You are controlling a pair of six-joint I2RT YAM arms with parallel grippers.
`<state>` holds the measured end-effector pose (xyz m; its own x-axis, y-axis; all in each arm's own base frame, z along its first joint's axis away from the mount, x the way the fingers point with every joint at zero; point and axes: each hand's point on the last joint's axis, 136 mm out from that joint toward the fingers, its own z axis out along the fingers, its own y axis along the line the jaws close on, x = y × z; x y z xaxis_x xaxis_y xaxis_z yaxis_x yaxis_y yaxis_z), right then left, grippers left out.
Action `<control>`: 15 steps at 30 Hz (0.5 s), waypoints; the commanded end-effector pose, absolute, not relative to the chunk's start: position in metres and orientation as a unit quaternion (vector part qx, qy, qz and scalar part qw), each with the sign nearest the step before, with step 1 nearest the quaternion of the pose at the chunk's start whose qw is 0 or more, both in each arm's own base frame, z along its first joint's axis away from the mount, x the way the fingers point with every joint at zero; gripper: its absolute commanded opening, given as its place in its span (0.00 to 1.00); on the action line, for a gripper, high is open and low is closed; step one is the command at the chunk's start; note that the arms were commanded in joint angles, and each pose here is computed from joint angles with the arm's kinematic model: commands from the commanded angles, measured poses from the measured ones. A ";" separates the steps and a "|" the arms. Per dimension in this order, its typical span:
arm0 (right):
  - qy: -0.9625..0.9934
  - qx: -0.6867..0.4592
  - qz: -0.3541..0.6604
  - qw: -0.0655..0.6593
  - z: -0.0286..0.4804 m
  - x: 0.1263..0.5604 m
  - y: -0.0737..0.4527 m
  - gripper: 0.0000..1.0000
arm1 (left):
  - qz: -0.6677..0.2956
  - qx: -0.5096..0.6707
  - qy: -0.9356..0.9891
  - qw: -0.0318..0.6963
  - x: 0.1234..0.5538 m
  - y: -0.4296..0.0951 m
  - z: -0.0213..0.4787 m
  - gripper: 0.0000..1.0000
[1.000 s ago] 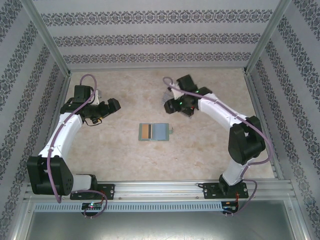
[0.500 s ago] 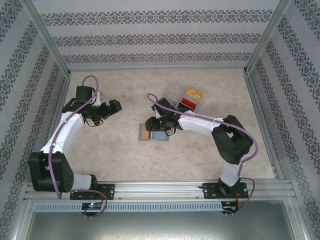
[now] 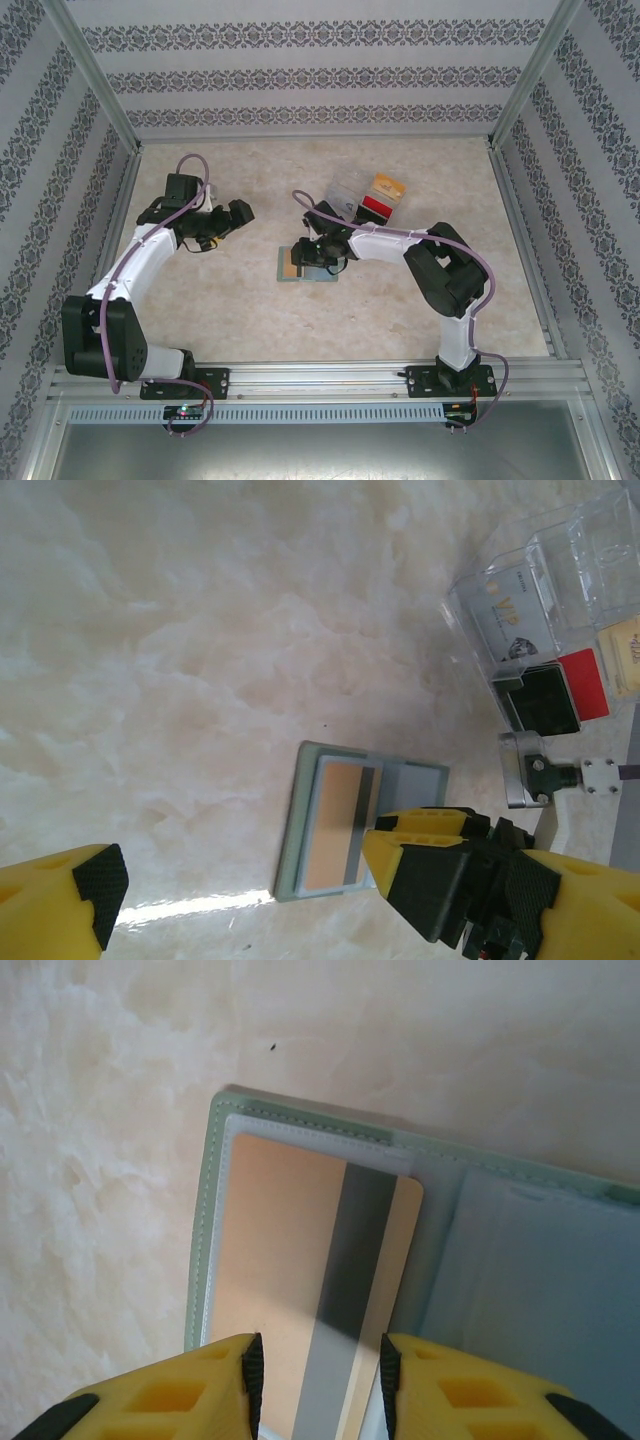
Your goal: Take the credit cards out of the card holder
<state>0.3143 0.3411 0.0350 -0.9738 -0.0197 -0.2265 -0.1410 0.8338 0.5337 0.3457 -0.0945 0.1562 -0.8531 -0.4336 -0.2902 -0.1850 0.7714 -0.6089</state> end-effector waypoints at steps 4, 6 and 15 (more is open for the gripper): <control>0.955 -0.010 0.285 0.086 0.021 0.311 0.331 0.38 | -0.307 -0.193 0.912 0.190 0.349 -0.117 0.138 0.96; 0.954 -0.003 0.287 0.086 0.020 0.311 0.329 0.36 | -0.320 -0.194 0.910 0.175 0.349 -0.130 0.132 0.92; 0.946 0.054 0.307 0.083 0.017 0.316 0.324 0.32 | -0.331 -0.158 0.922 0.126 0.344 -0.180 0.101 0.63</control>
